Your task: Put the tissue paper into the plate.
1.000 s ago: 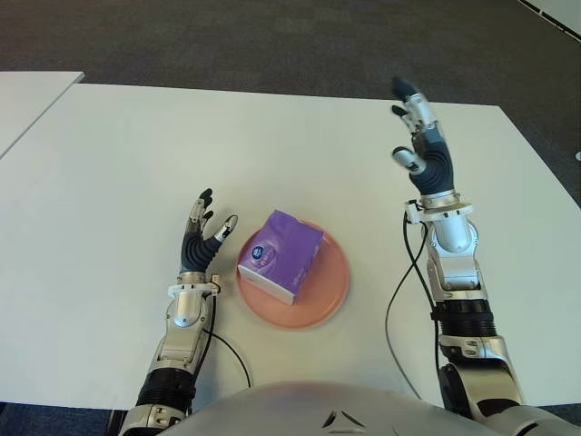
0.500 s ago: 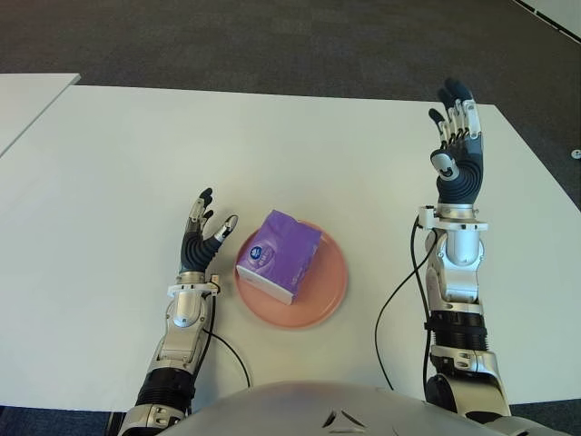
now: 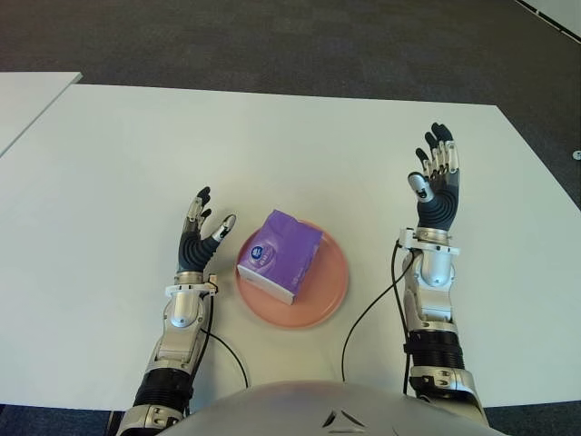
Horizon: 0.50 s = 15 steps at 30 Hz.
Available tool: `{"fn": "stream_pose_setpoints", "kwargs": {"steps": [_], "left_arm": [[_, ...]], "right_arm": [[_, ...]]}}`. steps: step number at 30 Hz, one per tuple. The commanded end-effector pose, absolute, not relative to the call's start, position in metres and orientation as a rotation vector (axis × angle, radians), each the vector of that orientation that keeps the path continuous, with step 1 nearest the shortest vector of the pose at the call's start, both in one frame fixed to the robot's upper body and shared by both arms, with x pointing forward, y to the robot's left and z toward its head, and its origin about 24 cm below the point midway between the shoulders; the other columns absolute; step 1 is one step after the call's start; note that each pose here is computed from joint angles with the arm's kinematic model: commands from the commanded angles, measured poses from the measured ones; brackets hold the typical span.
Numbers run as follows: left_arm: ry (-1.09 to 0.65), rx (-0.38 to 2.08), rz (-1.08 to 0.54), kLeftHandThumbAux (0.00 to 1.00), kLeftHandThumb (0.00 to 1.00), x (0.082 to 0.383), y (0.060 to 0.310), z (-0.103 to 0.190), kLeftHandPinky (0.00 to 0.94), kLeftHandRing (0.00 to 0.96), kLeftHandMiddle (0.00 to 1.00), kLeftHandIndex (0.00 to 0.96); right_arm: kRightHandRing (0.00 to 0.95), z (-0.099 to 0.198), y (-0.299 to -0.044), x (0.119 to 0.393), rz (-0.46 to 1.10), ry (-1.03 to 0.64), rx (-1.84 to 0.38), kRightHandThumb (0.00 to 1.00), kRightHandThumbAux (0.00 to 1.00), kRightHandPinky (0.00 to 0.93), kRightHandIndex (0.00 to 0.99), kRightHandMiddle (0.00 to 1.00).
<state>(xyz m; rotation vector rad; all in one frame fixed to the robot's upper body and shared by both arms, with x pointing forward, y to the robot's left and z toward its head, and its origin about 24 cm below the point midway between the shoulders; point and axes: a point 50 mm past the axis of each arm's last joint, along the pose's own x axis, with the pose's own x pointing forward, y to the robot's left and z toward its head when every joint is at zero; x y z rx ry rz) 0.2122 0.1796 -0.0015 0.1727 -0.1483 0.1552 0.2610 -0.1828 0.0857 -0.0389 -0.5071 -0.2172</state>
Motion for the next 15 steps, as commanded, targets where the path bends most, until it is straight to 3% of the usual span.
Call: {"fn": "stream_pose_setpoints", "kwargs": {"steps": [1,13,15], "left_arm": [[-0.102,0.184,0.152,0.523,0.0,0.207,0.183,-0.01,0.0,0.0,0.0,0.0],[-0.108,0.184,0.157,0.541,0.0,0.208,0.183,-0.008,0.0,0.0,0.0,0.0],[-0.112,0.18,0.159,0.546,0.0,0.209,0.183,-0.007,0.0,0.0,0.0,0.0]], "right_arm": [[0.0,0.077,-0.179,0.26,-0.222,-0.489,-0.041,0.011,0.473,0.0,0.0,0.0],[0.0,0.076,-0.178,0.261,-0.223,-0.493,-0.042,0.01,0.475,0.0,0.0,0.0],[0.0,0.033,-0.172,0.265,-0.163,-0.274,-0.004,0.013,0.487,0.0,0.0,0.0]]}}
